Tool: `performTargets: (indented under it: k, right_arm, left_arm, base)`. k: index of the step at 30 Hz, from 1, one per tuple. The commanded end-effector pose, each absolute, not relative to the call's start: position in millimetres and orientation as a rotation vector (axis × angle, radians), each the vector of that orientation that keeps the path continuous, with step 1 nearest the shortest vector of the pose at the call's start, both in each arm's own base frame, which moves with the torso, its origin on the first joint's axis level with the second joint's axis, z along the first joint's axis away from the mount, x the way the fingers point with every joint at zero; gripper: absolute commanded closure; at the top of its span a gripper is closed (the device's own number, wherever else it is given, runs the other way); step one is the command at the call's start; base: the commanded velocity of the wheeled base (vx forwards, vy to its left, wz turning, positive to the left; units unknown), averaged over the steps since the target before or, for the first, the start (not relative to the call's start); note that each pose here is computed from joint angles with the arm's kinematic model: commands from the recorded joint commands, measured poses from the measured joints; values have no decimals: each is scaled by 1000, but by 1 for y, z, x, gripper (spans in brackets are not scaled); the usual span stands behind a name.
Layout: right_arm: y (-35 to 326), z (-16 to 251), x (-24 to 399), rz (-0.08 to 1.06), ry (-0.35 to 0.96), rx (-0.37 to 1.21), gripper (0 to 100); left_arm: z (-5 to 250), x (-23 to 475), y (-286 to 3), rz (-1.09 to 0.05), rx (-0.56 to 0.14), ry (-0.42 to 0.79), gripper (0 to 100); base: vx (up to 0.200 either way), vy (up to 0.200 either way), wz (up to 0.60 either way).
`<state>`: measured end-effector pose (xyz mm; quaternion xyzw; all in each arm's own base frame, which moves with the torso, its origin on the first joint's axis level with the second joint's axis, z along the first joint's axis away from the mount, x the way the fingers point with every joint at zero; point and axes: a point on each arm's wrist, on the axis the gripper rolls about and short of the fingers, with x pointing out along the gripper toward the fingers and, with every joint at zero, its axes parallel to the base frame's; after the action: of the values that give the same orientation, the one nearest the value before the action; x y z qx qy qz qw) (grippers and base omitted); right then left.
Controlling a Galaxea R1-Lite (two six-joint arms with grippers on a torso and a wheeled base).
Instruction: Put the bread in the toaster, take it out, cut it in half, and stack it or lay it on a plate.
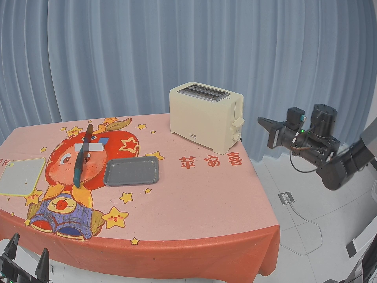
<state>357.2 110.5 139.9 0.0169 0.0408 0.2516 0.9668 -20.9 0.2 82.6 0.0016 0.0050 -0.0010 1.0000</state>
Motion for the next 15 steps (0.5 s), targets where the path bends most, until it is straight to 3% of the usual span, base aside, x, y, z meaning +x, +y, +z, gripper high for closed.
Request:
performTargets:
  k: [1,4,15]
  right_arm:
    - [82,151,291,478,-11,100,100]
    - [74,156,273,477,-126,101,100]
    - [71,159,245,497,-125,96,100]
  left_arm:
    - [78,-20,0,-2,3,28,0]
    - [78,-20,0,-2,3,28,0]
    - [78,-20,0,0,2,28,0]
  base:
    - [0,0,0]
    - [0,0,0]
    - [0,0,0]
